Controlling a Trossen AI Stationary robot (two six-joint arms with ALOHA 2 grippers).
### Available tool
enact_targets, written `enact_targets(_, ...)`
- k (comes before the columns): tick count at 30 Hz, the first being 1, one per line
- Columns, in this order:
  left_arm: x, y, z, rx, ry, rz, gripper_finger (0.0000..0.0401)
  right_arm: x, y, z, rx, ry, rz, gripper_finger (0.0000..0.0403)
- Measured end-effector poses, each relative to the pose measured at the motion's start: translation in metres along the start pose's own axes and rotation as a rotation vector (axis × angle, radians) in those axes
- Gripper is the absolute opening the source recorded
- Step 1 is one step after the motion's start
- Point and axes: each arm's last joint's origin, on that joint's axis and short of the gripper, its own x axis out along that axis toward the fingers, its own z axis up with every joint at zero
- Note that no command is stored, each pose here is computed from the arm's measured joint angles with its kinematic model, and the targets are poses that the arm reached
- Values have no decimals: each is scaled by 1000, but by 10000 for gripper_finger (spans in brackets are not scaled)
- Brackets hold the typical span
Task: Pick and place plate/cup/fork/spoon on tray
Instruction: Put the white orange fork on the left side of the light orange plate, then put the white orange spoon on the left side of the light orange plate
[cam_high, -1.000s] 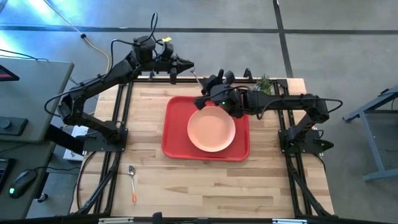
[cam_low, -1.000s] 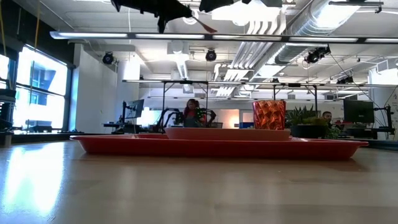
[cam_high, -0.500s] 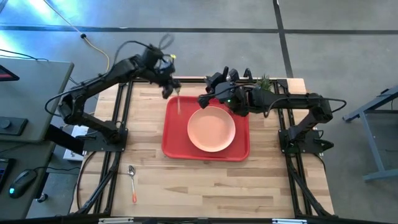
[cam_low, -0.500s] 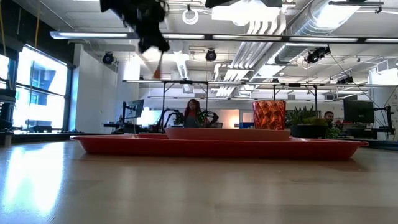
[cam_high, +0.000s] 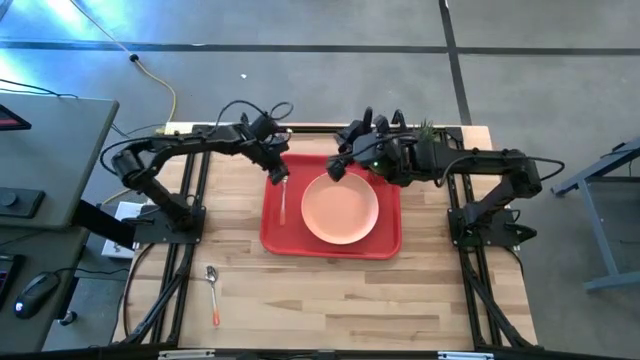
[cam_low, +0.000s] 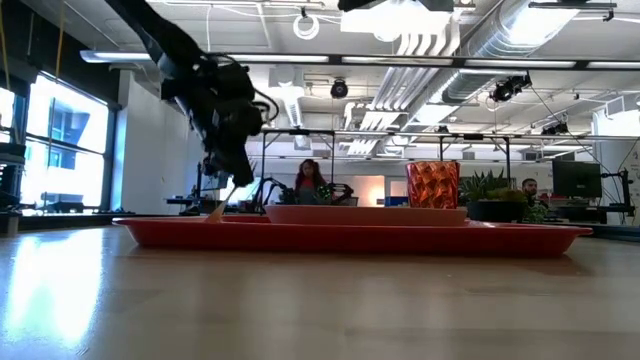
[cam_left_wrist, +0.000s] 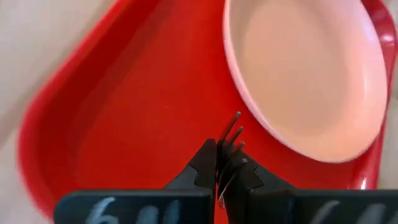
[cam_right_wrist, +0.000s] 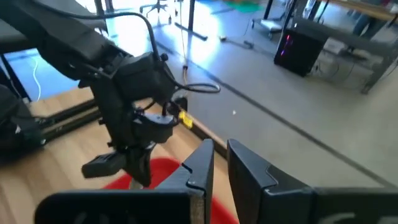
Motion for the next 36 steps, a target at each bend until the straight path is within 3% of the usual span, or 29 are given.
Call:
enact_targets(10, 35, 16, -21, -82, 103, -5, 4, -4, 3, -7, 40, 51, 20, 39)
enact_targets(18, 43, 23, -22, -138, 101, 142, 74, -4, 5, 1, 67, -13, 43, 39)
enact_targets(27, 16, 11, -21, -146, 96, 172, 132, -4, 6, 2, 54, -22, 33, 39)
enact_targets(32, -25, -7, -24, -203, 51, 271, 137, -2, 1, 1, 34, -28, -60, 39)
enact_targets(36, -57, -26, -24, -168, -80, 381, 130, 4, -9, -4, -87, 33, -105, 39)
